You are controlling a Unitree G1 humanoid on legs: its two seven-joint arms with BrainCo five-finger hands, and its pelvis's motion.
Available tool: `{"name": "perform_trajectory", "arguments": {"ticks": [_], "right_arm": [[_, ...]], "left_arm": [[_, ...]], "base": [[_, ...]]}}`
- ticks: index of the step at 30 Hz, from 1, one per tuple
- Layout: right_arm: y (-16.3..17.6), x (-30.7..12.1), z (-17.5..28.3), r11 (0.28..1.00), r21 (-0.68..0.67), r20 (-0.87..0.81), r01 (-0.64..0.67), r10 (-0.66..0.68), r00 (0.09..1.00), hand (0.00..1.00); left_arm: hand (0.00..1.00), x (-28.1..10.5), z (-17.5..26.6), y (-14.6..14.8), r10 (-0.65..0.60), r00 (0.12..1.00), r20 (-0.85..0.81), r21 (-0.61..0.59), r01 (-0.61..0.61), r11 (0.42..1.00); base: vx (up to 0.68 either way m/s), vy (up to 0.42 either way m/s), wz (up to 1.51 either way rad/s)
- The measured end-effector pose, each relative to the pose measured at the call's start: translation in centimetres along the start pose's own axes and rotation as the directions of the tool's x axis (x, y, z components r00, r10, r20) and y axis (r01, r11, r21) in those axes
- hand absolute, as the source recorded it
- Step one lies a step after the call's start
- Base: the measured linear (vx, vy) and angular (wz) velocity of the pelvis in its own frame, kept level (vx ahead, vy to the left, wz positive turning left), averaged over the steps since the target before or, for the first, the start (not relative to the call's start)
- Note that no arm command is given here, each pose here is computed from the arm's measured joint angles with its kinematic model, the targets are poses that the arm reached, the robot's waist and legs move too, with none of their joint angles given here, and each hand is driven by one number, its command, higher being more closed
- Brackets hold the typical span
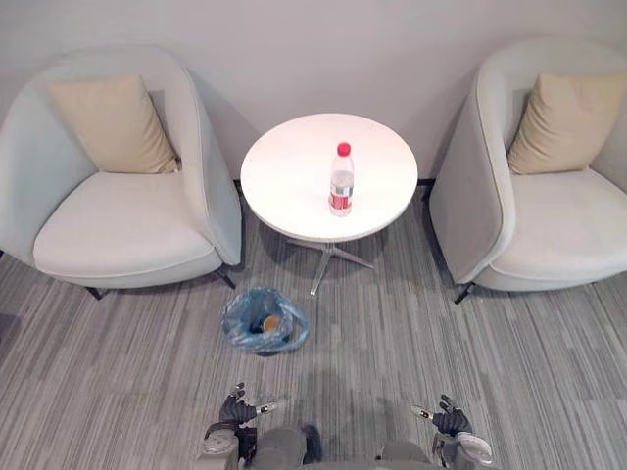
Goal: Gather rubbish on tea table into small bin, then transfer packed bag to large trash can.
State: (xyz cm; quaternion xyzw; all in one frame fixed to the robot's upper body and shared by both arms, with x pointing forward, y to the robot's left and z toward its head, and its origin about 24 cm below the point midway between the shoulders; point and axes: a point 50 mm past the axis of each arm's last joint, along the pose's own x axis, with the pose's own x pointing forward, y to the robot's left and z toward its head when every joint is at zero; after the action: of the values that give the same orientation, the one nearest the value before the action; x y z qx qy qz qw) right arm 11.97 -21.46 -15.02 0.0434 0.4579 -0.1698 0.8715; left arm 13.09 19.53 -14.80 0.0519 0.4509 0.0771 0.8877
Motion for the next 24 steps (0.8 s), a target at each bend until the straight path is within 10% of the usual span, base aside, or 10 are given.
{"name": "perform_trajectory", "arguments": {"ticks": [24], "right_arm": [[-0.2, -0.5, -1.1, 1.000, 0.027, -0.022, 0.009, -0.009, 1.000, 0.00]], "left_arm": [[0.00, -0.2, 0.0, -1.3, -0.010, 1.000, 0.007, -0.083, 0.010, 0.997]], "base": [[0.30, -0.046, 0.17]]}}
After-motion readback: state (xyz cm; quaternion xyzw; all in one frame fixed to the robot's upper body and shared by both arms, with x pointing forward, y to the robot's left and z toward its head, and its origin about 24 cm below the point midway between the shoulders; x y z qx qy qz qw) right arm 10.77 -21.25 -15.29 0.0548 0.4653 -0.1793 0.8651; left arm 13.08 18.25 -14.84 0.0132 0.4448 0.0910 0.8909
